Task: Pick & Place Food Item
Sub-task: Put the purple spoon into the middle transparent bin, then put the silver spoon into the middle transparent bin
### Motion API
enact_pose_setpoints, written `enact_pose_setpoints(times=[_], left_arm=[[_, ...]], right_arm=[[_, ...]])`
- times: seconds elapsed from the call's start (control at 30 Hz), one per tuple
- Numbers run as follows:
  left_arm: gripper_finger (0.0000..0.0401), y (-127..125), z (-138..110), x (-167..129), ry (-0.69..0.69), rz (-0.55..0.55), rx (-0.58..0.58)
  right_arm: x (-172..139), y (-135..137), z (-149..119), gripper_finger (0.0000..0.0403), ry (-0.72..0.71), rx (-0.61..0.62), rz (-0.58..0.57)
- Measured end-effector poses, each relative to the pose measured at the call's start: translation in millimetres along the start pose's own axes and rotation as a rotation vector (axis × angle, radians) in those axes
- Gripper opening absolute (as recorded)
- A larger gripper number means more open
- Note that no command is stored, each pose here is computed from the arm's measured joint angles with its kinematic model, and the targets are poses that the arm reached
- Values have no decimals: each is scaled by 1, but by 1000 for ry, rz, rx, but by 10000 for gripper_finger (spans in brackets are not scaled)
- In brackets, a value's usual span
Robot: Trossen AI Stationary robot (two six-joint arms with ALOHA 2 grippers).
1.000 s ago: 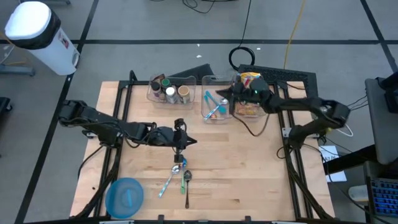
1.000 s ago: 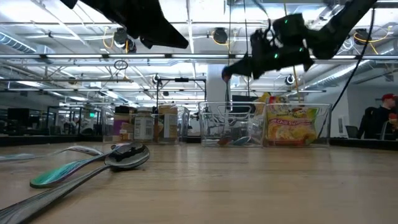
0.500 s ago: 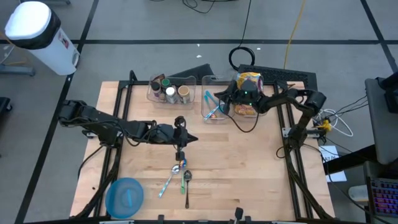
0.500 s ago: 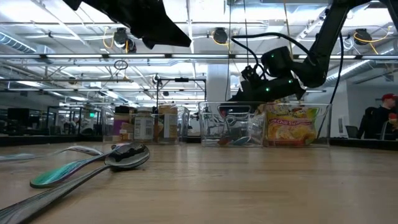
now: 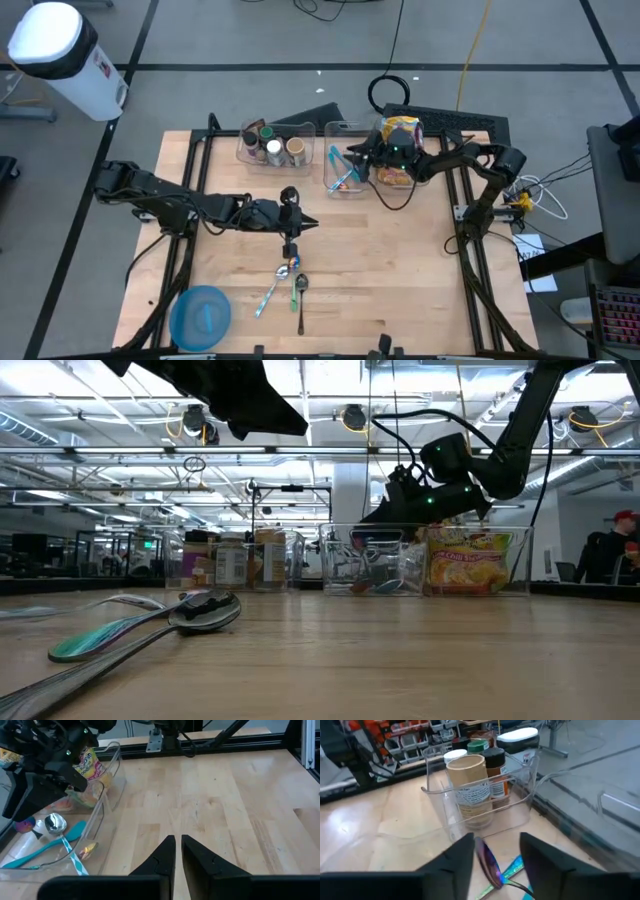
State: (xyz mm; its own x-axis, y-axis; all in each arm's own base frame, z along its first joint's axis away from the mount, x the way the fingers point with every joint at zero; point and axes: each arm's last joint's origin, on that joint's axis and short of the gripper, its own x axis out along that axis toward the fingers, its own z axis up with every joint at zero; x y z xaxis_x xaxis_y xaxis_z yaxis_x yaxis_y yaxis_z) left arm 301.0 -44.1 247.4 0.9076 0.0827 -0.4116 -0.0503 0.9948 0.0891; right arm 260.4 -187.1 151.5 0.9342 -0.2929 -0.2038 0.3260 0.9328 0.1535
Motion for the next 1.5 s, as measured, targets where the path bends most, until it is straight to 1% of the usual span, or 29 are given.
enact_pose_setpoints(times=[0.1,0.2,0.3,0.4,0.47,0.53,0.57,0.6,0.67,0.7,0.73,0.83,0.87,0.93,1.0,1.07,1.2,1.27,1.37,1.5], left_arm=[[40,0,0,0,0,0,-2],[40,0,0,0,1,0,-4],[40,0,0,0,3,-1,-4],[40,0,0,0,3,-1,-6],[40,0,0,0,3,0,-6],[40,0,0,0,2,-1,-18],[40,0,0,0,3,-2,-42],[40,0,0,0,4,-2,-92],[40,0,-1,0,14,-8,-237],[40,-1,-2,0,28,-26,-295],[40,-2,-4,0,50,-49,-326],[46,-8,-14,-2,174,-125,-359],[53,-12,-18,-4,225,-135,-367],[74,-20,-29,-7,326,-122,-388],[103,-29,-40,-11,429,-84,-408],[138,-39,-49,-15,509,-49,-440],[206,-60,-60,-26,615,-46,-508],[232,-73,-63,-29,622,-60,-541],[254,-93,-71,-33,632,-58,-510],[261,-113,-88,-29,654,-17,-486]], right_arm=[[-1,1,2,196,-2,25,17],[-4,8,11,229,-29,3,67],[-10,20,24,253,-46,-16,100],[-19,40,42,270,-75,-48,153],[-28,58,54,277,-85,-57,230],[-39,79,65,279,-104,-77,334],[-45,91,69,280,-101,-85,390],[-51,102,72,281,-92,-89,443],[-62,124,75,281,-73,-111,525],[-68,135,75,280,-63,-130,561],[-74,144,74,280,-57,-153,596],[-90,168,66,275,-55,-222,701],[-95,174,61,274,-52,-242,729],[-102,183,51,271,-48,-279,772],[-107,189,40,269,-40,-313,757],[-110,192,31,268,-30,-345,703],[-110,191,18,268,-7,-392,571],[-111,190,15,268,-1,-393,539],[-110,190,15,267,-1,-387,521],[-110,190,18,267,-25,-381,523]])
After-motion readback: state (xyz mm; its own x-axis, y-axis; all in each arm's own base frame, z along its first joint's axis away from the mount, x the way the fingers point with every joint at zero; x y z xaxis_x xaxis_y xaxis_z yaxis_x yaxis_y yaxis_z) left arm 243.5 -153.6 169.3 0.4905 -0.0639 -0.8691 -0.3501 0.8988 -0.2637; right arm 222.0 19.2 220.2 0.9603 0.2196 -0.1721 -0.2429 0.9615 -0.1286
